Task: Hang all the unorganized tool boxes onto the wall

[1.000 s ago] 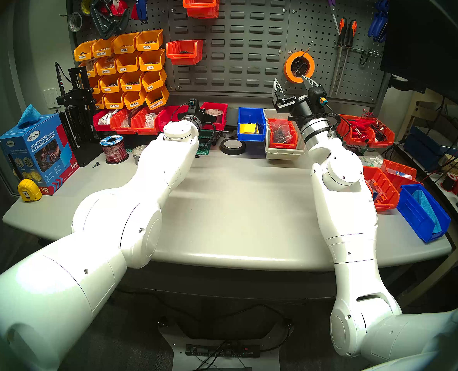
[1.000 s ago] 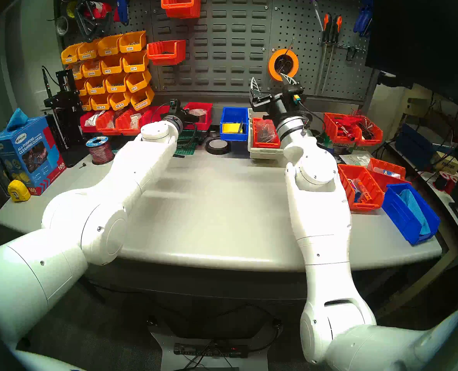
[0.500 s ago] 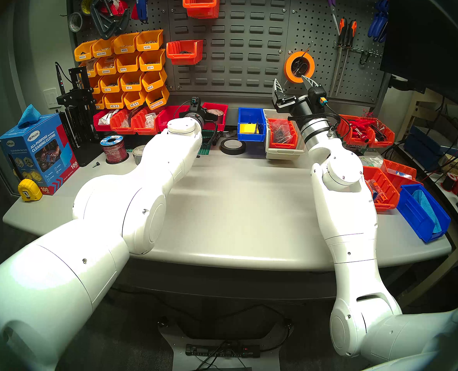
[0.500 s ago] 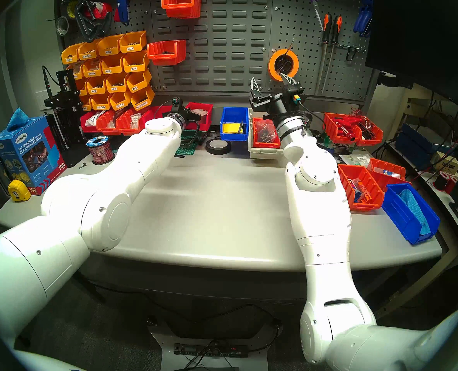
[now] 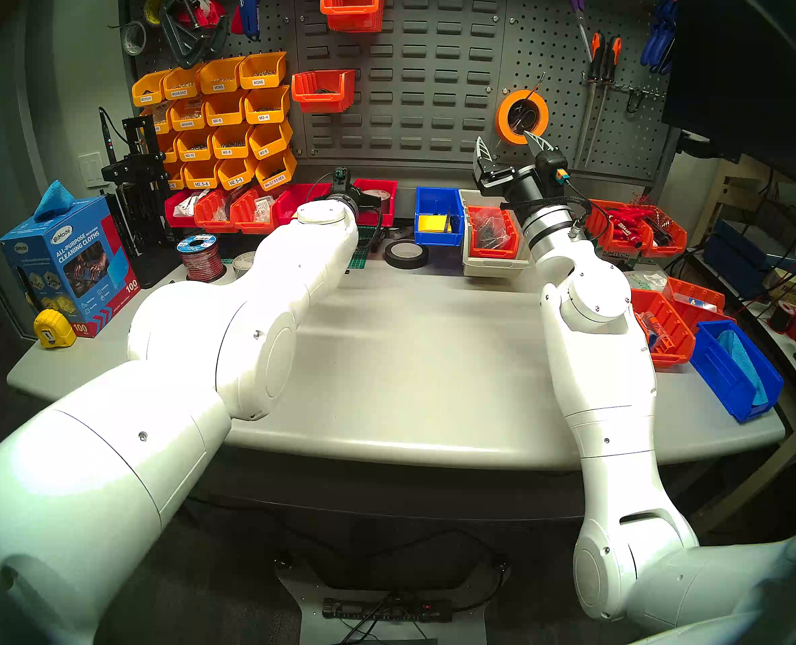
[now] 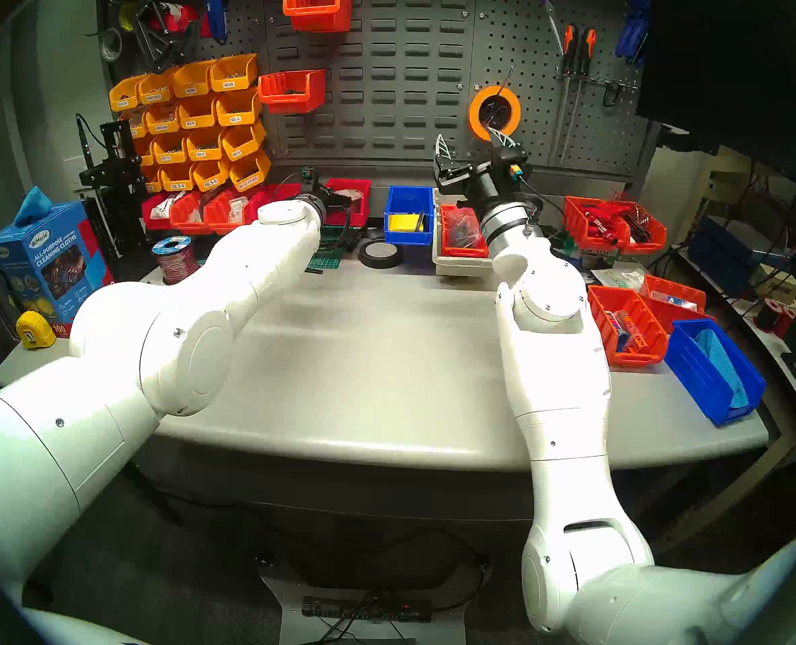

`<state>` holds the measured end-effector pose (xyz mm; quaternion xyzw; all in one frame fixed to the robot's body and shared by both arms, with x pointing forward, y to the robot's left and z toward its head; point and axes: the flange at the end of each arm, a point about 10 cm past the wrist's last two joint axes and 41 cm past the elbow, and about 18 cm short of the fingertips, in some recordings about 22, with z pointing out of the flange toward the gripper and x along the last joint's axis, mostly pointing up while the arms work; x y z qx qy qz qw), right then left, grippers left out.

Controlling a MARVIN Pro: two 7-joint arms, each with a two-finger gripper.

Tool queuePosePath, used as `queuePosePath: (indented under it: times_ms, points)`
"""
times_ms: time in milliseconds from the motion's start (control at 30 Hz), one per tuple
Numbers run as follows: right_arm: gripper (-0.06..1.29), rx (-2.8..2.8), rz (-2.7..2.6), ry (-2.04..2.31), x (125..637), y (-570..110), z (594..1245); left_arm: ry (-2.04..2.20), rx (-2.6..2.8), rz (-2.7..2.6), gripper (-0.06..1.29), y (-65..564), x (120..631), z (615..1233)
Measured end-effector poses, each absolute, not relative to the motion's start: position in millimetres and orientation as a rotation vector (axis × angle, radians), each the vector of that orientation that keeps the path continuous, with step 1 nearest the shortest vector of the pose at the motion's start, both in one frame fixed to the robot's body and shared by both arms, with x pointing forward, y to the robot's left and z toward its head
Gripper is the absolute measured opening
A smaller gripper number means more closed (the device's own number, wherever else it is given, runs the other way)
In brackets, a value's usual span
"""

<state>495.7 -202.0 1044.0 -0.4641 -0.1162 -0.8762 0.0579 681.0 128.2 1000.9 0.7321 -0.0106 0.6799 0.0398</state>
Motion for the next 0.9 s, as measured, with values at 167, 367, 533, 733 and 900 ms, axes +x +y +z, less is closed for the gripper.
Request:
queuePosePath:
  times_ms: [167,367,533,733,900]
  points:
    - [1.25,-1.407,-2.656,-0.352,495.7,-202.0,1044.0,-0.066,2.265,2.082,0.13,127.5,681.7,1001.4]
    - [1.25,-1.407,-2.656,-0.352,495.7,-201.9,1043.9,-0.117,2.326,2.093,0.14,134.4,682.0,996.5]
    - [1.25,-1.407,-2.656,-0.352,495.7,-201.9,1043.9,-0.143,2.337,2.101,1.09,133.5,682.3,997.8]
    - [1.25,-1.406,-2.656,-0.352,495.7,-201.9,1043.9,-0.157,2.339,2.111,1.09,133.1,682.4,998.0]
    - [1.25,-1.406,-2.656,-0.352,495.7,-201.9,1043.9,-0.164,2.339,2.115,1.09,133.0,682.4,998.1]
